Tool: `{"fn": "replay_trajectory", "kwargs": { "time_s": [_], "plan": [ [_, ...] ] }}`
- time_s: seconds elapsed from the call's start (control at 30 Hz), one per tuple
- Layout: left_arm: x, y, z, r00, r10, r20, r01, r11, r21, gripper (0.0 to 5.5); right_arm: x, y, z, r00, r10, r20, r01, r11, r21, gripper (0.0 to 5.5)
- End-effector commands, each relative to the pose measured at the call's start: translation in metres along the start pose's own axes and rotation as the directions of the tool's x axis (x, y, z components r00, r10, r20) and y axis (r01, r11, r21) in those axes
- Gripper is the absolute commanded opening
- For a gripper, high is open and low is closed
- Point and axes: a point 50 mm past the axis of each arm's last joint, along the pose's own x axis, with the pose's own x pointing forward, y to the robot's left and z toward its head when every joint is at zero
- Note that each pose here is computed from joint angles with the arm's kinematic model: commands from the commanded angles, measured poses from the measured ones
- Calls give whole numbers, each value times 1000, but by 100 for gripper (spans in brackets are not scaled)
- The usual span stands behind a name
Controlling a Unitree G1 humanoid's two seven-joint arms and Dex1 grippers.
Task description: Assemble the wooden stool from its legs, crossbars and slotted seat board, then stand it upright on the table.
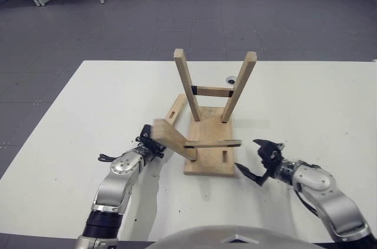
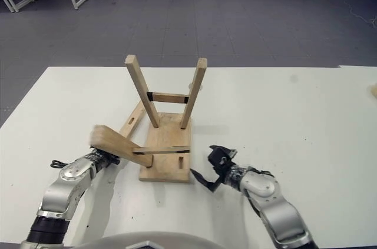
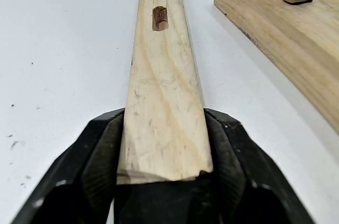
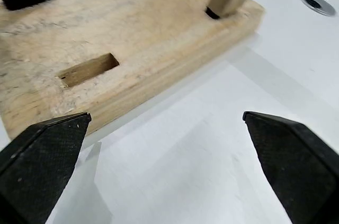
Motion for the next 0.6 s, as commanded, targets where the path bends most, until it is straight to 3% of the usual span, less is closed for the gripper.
{"fn": "replay_trajectory", "kwargs": {
  "time_s": [0.03,0.17,0.27,0.33,0.4,0.5,0.6],
  "plan": [
    [-1,6,-1,999,33,-3,-33,998,-47,210,0,-8,4,999,-54,-3,54,999,7,530],
    [-7,29,12,984,149,102,-134,981,-143,209,-13,-29,6,993,-118,1,118,992,52,530],
    [-22,53,53,917,159,367,-53,957,-284,209,-25,-52,35,981,-128,143,92,968,232,530],
    [-39,63,88,820,47,570,198,912,-360,209,-33,-64,65,946,-62,319,-59,932,358,530],
    [-56,63,112,703,-174,690,510,799,-318,209,-38,-63,90,869,66,490,-299,860,414,530],
    [-70,69,128,567,-427,704,760,601,-248,209,-39,-62,107,786,171,594,-490,758,431,530],
    [-81,70,140,423,-623,658,895,401,-196,209,-31,-59,129,707,257,659,-624,665,410,530]
  ]
}}
